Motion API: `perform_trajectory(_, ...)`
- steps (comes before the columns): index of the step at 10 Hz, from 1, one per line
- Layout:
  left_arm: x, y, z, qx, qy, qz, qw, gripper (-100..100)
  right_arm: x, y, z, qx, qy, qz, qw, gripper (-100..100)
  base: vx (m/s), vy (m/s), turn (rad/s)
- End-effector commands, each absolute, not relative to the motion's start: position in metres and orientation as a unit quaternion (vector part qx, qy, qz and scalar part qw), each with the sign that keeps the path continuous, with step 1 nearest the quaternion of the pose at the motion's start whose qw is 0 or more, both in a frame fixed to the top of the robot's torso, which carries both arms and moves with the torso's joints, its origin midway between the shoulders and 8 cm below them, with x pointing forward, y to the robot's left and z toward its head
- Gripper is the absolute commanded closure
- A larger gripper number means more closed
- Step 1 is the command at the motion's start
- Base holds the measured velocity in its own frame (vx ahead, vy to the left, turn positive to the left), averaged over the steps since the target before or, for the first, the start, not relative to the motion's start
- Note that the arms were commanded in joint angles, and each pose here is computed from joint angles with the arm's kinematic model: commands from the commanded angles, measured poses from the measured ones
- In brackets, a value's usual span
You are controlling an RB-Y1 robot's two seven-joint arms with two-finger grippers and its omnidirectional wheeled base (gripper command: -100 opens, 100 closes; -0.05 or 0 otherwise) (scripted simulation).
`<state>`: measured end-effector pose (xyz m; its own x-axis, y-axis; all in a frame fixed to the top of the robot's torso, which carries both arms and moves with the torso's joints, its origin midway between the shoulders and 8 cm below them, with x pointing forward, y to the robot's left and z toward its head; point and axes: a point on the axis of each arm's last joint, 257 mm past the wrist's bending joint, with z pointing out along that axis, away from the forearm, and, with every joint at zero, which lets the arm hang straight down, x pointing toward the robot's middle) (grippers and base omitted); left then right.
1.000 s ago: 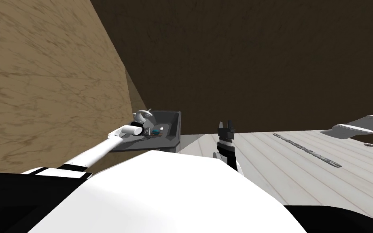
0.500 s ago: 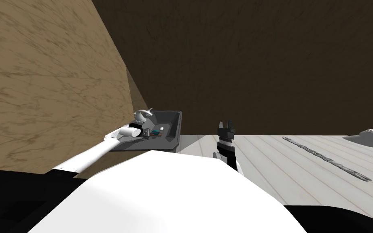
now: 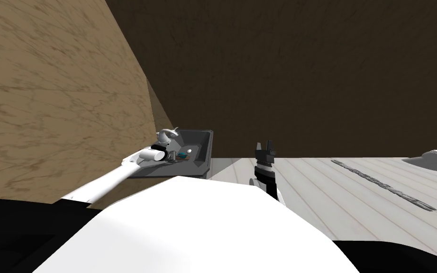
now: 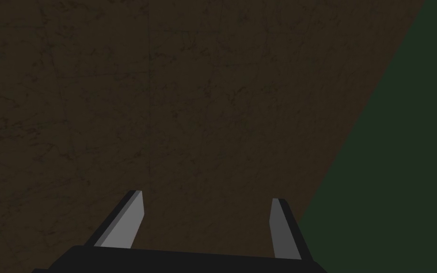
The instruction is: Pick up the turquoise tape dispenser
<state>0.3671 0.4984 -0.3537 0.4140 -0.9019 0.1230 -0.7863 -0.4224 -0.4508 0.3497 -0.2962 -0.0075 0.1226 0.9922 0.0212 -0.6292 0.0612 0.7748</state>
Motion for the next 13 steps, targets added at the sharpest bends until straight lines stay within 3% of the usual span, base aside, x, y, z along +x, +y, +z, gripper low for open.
perform_trajectory(1, 0.366, 0.497, -0.356, -0.826, 0.512, -0.175, 0.161, -100, 0.35, -0.296, -0.007, 0.328, 0.277, 0.602, 0.674, 0, -0.005, 0.006, -0.019)
perform_trajectory(12, 0.373, 0.543, -0.374, -0.861, 0.45, -0.159, 0.177, -100, 0.35, -0.296, -0.007, 0.328, 0.277, 0.602, 0.674, 0, -0.061, 0.016, -0.151)
perform_trajectory(13, 0.374, 0.544, -0.374, -0.861, 0.449, -0.159, 0.177, 100, 0.35, -0.296, -0.008, 0.328, 0.277, 0.602, 0.674, 0, -0.005, 0.001, 0.005)
